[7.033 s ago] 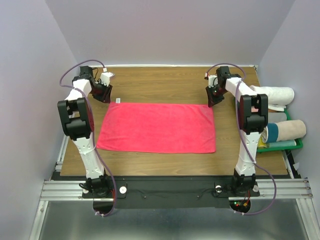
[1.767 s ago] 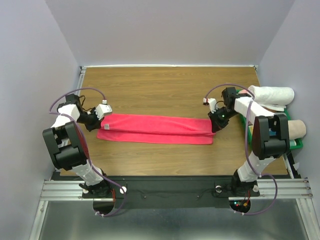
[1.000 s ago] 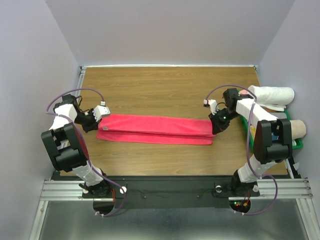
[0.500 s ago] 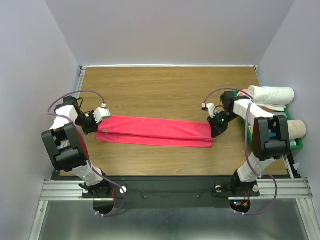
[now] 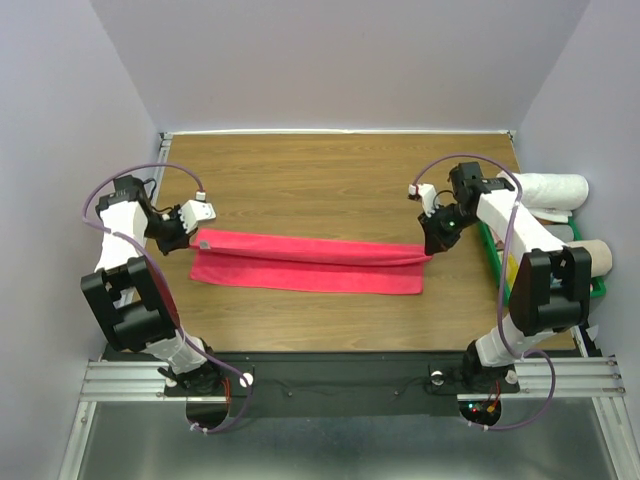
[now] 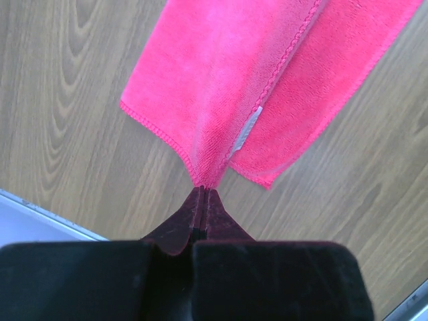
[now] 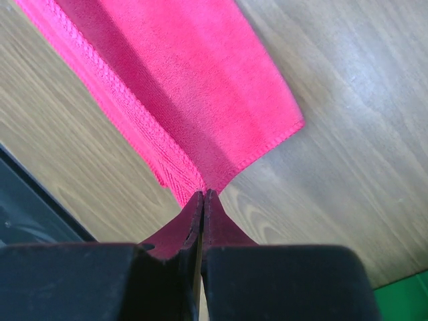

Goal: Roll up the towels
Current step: Fold the towel

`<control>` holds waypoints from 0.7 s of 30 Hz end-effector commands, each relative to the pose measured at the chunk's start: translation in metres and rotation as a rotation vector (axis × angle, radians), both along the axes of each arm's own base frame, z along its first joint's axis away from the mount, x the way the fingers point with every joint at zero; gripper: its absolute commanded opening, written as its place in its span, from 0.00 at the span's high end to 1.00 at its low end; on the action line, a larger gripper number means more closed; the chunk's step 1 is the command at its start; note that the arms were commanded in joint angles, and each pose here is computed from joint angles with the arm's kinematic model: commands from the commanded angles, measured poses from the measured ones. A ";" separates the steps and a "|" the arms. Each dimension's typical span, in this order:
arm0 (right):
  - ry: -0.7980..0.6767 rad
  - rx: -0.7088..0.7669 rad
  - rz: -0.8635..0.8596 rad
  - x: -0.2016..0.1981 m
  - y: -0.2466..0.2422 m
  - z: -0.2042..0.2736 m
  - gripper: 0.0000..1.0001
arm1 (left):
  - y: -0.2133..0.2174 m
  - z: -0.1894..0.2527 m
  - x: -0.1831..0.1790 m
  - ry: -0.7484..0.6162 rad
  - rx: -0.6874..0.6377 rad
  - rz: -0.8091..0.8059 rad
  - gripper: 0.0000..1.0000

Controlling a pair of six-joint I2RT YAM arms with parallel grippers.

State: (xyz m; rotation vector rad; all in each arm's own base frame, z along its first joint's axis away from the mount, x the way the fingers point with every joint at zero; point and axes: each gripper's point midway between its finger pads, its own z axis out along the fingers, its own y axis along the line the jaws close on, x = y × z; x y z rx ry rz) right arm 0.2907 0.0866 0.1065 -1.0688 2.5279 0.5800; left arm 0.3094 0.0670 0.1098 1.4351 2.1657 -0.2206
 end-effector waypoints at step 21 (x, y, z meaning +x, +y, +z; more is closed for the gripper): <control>0.145 0.036 0.071 -0.040 0.017 -0.031 0.47 | 0.015 -0.058 -0.038 0.147 0.072 0.055 0.48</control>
